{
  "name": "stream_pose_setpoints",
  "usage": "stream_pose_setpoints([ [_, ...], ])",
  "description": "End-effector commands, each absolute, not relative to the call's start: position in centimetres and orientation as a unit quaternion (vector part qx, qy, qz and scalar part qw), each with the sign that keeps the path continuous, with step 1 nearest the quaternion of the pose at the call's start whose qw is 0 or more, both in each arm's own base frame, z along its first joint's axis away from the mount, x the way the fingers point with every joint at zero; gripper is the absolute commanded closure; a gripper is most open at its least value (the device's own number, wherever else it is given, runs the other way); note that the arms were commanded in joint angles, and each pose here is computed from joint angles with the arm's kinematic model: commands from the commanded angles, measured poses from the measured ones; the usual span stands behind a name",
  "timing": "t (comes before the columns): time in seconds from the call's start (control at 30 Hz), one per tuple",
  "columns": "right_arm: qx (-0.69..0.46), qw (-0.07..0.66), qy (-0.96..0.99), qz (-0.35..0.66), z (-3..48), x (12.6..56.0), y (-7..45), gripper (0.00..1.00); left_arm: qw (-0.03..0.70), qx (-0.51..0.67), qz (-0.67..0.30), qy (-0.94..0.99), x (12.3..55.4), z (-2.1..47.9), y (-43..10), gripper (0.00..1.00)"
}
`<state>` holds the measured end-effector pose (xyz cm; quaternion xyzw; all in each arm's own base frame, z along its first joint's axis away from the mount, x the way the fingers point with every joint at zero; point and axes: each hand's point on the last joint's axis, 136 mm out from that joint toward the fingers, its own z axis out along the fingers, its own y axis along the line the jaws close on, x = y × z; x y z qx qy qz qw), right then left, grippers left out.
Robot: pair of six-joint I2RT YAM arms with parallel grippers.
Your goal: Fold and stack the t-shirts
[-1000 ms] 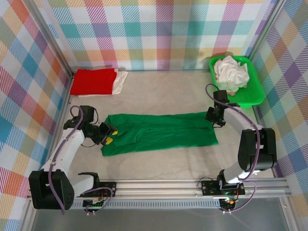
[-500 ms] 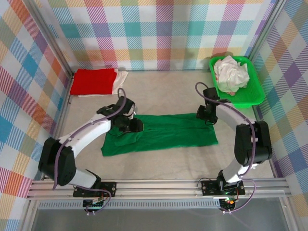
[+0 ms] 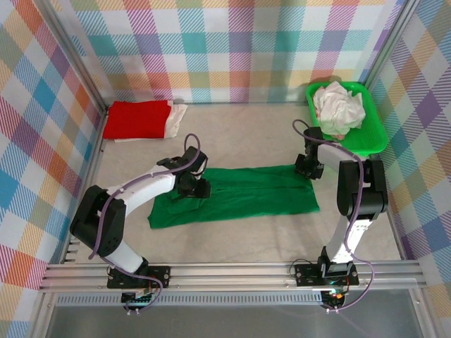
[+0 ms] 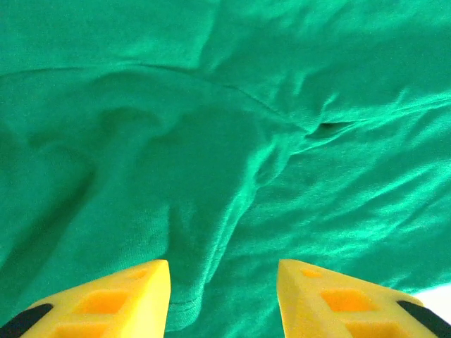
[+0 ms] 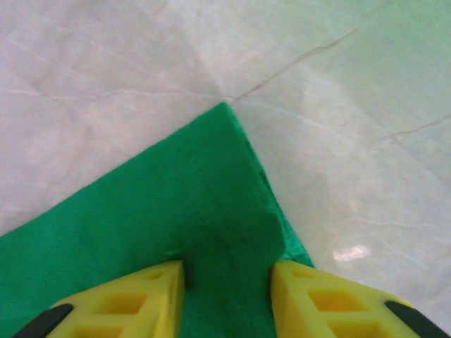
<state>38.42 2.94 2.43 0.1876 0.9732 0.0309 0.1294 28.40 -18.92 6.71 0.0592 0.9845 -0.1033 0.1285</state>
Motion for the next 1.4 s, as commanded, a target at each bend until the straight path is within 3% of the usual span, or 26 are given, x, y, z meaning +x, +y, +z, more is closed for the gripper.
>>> stream_pose_setpoints([
  [0.0, 0.18, 0.131, 0.972, 0.076, 2.6, 40.0, 4.5, 0.66, 0.123, 0.042, -0.078, 0.988, 28.0, 5.4, -17.4, 0.56],
  [0.3, 0.186, 0.153, 0.967, 0.078, 3.7, 40.7, 3.8, 0.98, 0.128, 0.012, -0.067, 0.989, 27.7, 4.7, -15.5, 0.56],
  [0.57, 0.186, 0.199, 0.96, 0.07, 8.5, 42.0, 2.7, 1.0, 0.074, -0.096, -0.03, 0.992, 25.8, 0.3, -10.8, 0.68],
  [0.73, 0.198, 0.211, 0.955, 0.072, 10.0, 42.6, 2.1, 1.0, 0.06, -0.113, -0.014, 0.992, 25.0, -0.6, -9.5, 0.71],
  [0.83, 0.202, 0.215, 0.953, 0.075, 10.1, 43.2, 1.9, 0.98, 0.053, -0.116, -0.006, 0.992, 24.6, -1.1, -9.0, 0.72],
  [0.87, 0.203, 0.215, 0.952, 0.077, 10.1, 43.4, 1.9, 0.92, 0.05, -0.119, -0.007, 0.992, 24.5, -1.2, -9.0, 0.72],
  [0.93, 0.203, 0.216, 0.951, 0.082, 10.3, 44.0, 1.9, 1.0, 0.04, -0.131, -0.014, 0.99, 24.3, -1.5, -8.9, 0.72],
  [1.1, 0.202, 0.234, 0.947, 0.085, 10.5, 45.8, 1.8, 1.0, 0.031, -0.137, -0.018, 0.99, 24.1, -1.8, -8.9, 0.73],
  [1.17, 0.205, 0.236, 0.947, 0.078, 10.2, 46.5, 1.5, 0.75, 0.031, -0.137, -0.017, 0.99, 24.2, -1.8, -8.9, 0.73],
  [1.23, 0.205, 0.226, 0.949, 0.079, 10.1, 46.9, 1.5, 0.59, 0.034, -0.139, -0.014, 0.99, 24.2, -1.5, -8.8, 0.73],
  [1.27, 0.204, 0.226, 0.949, 0.08, 10.1, 47.0, 1.6, 0.54, 0.038, -0.139, -0.014, 0.989, 24.3, -1.2, -8.7, 0.72],
  [1.37, 0.2, 0.236, 0.947, 0.09, 10.8, 46.9, 1.9, 0.52, 0.059, -0.142, -0.011, 0.988, 24.7, 0.1, -8.4, 0.7],
])
